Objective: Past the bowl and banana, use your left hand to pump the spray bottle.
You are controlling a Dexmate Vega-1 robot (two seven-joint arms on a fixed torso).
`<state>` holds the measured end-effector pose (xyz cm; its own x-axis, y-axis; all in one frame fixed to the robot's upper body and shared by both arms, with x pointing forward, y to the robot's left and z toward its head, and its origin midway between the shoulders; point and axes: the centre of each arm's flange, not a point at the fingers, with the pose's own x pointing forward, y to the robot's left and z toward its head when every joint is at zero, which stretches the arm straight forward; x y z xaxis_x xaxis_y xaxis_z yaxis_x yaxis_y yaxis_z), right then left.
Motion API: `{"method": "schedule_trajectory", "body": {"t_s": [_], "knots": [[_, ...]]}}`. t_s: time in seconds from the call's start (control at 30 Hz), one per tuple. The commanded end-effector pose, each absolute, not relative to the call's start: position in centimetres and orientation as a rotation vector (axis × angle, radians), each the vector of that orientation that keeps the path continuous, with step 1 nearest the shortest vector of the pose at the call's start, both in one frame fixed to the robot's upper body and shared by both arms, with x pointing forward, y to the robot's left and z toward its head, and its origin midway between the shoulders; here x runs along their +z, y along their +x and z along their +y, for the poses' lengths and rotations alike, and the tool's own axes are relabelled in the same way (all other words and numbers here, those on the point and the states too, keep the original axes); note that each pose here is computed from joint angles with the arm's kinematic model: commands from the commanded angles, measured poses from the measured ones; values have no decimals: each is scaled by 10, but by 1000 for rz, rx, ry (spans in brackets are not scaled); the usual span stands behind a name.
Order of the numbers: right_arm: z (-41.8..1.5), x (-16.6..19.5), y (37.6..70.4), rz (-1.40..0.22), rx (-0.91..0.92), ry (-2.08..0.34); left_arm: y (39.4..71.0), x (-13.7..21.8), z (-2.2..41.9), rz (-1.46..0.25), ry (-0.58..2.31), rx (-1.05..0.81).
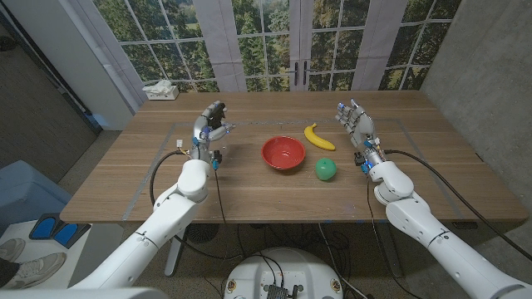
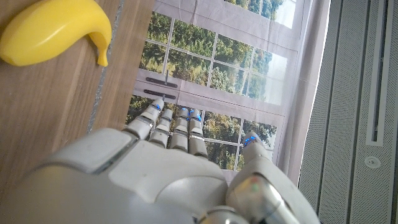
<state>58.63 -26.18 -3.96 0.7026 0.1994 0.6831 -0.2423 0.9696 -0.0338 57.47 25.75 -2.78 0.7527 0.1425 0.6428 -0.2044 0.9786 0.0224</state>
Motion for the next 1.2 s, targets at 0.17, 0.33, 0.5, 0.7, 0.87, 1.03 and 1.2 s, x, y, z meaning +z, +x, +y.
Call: {"method": "schedule_trajectory", "body": {"t_s": [0.17, 0.33, 0.5, 0.7, 0.87, 1.03, 1.2], "knots": [[-262, -37, 587, -748, 243, 52, 598, -42, 265, -641, 99, 218], [-262, -37, 587, -746, 243, 55, 602, -46, 266, -624, 92, 210], [-262, -36, 588, -746, 245, 55, 604, -47, 266, -610, 103, 197], [-262, -36, 589, -746, 242, 59, 605, -48, 266, -580, 120, 171], [-262, -37, 589, -748, 240, 60, 606, -49, 266, -561, 130, 168], [-262, -36, 588, -750, 240, 52, 606, -48, 265, -548, 153, 142], [-262, -35, 589, -749, 240, 53, 605, -46, 265, -551, 161, 128]]}}
